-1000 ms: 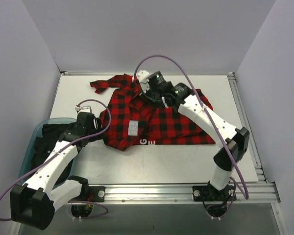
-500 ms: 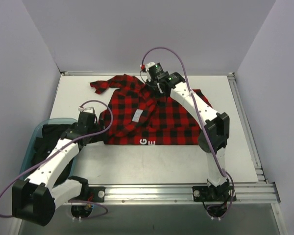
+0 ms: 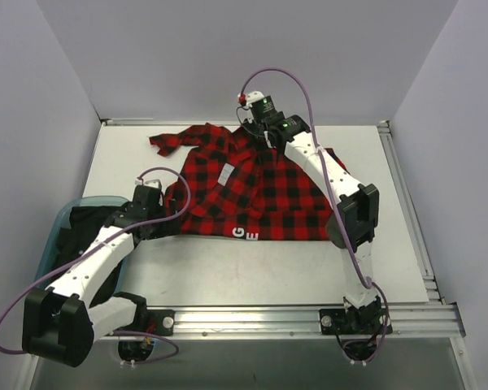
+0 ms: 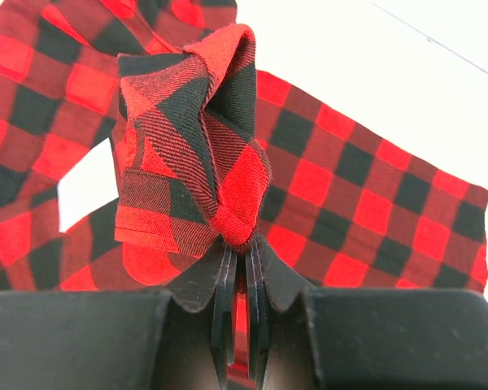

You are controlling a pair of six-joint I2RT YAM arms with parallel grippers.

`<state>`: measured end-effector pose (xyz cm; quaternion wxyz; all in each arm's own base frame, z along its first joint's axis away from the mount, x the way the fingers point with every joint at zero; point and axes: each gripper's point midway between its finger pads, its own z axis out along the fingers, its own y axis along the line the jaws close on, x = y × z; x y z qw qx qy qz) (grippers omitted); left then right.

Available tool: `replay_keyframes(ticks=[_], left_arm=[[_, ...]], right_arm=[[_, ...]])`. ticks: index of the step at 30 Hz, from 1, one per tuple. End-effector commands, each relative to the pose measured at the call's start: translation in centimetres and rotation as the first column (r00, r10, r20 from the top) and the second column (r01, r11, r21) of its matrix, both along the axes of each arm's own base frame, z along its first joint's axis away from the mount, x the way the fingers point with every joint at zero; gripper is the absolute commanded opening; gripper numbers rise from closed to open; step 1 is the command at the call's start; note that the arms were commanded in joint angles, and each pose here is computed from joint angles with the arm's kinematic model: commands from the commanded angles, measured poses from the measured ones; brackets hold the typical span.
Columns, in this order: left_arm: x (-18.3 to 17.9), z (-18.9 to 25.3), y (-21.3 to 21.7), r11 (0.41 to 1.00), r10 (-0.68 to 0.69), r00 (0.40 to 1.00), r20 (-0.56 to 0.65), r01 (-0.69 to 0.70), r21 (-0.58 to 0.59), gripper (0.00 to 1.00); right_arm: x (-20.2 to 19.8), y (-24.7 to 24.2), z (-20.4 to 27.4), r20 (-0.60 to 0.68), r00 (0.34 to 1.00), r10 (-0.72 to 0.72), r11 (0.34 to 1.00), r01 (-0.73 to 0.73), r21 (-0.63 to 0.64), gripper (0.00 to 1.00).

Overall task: Fold and stack the long sleeve shirts
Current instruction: Fold the shirt

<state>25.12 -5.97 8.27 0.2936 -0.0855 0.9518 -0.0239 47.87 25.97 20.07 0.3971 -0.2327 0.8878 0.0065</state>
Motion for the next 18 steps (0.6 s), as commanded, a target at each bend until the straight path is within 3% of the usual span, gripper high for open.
replay_keyframes(ticks=[1,7,10,11,14,18], left_arm=[[1.8,1.8,-0.6,1.000,-0.007,0.998,0.068,0.009,-0.030,0.97],[1.7,1.6,-0.7,0.999,-0.010,0.998,0.058,0.012,-0.033,0.97],[1.6,1.5,-0.7,0.999,-0.006,0.999,0.052,0.007,-0.036,0.96],[1.5,1.4,-0.7,0.999,-0.002,0.999,0.050,0.004,-0.039,0.96],[1.3,1.3,-0.8,0.999,0.018,0.999,0.036,-0.017,-0.050,0.96],[0.4,0.1,-1.5,0.991,0.079,0.997,-0.022,-0.081,-0.111,0.96]], right_arm=[[1.0,1.8,0.2,0.029,0.998,0.049,0.997,-0.050,0.059,0.05],[-0.5,2.1,-2.6,-0.060,0.996,0.065,0.995,-0.060,0.083,0.11],[-0.2,-1.1,-3.7,-0.067,0.994,-0.082,0.996,0.084,0.034,0.28],[-0.3,-2.0,-3.6,-0.073,0.987,-0.140,0.988,0.144,0.052,0.40],[-1.5,-5.6,-2.4,-0.097,0.966,-0.241,0.963,0.250,0.099,0.56],[-5.8,-10.3,-2.8,-0.195,0.906,-0.376,0.896,0.409,0.173,0.59]])
